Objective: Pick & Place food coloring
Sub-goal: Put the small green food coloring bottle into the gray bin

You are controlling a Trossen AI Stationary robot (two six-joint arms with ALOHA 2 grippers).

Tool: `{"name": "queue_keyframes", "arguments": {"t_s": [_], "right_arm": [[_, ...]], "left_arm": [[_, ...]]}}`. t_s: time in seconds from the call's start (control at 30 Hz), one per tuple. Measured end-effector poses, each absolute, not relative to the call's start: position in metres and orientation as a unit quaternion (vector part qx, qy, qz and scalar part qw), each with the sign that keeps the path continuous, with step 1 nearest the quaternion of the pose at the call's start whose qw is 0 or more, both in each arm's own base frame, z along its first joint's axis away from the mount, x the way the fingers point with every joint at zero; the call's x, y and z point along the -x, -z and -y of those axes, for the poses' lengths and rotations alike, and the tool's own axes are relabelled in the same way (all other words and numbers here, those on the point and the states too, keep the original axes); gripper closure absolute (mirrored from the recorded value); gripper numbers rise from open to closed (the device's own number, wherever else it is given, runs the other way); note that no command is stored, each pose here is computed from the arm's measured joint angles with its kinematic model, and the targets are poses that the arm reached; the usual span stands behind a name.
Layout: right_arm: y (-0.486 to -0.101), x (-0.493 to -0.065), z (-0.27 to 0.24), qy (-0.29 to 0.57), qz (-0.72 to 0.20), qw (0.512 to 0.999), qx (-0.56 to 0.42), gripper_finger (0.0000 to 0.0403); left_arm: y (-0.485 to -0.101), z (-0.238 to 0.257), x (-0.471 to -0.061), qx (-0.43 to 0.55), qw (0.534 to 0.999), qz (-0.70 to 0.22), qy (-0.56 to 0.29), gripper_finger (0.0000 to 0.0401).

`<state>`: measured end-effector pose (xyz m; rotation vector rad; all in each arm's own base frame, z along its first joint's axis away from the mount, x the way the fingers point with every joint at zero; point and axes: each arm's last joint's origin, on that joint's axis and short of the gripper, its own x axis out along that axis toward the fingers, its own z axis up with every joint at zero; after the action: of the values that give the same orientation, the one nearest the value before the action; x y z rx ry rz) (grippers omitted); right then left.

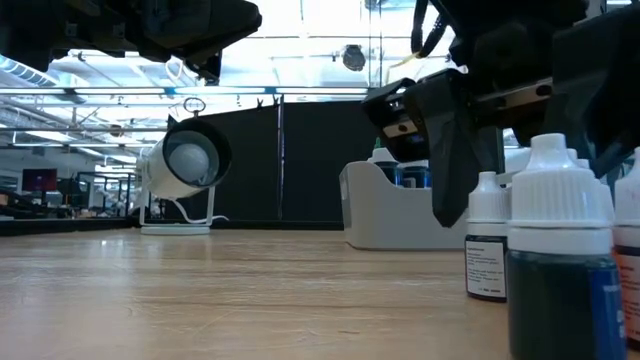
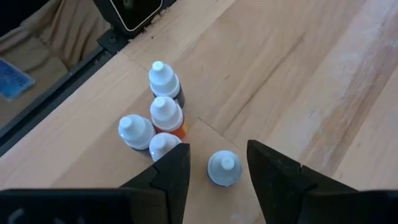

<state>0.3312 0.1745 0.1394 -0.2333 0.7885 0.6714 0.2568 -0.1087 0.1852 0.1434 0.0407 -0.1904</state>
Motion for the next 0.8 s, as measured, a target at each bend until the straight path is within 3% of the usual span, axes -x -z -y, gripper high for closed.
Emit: {"name": "queue_keyframes", "arguments": {"t_s": [0.57, 0.8], "right_arm": [[-0.139, -0.330, -0.174, -0.317, -0.385, 0.860, 0.105, 0.0341], [-0.151, -0.328, -0.173, -0.319, -0.373, 0.865, 0.106, 0.0340]], "left_arm": [[-0.185, 0.109, -0.257, -0.072, 0.993, -0.020, 0.095, 0.0354], [-0.185, 0.109, -0.257, -0.072, 0.993, -0.020, 0.095, 0.0354]]}}
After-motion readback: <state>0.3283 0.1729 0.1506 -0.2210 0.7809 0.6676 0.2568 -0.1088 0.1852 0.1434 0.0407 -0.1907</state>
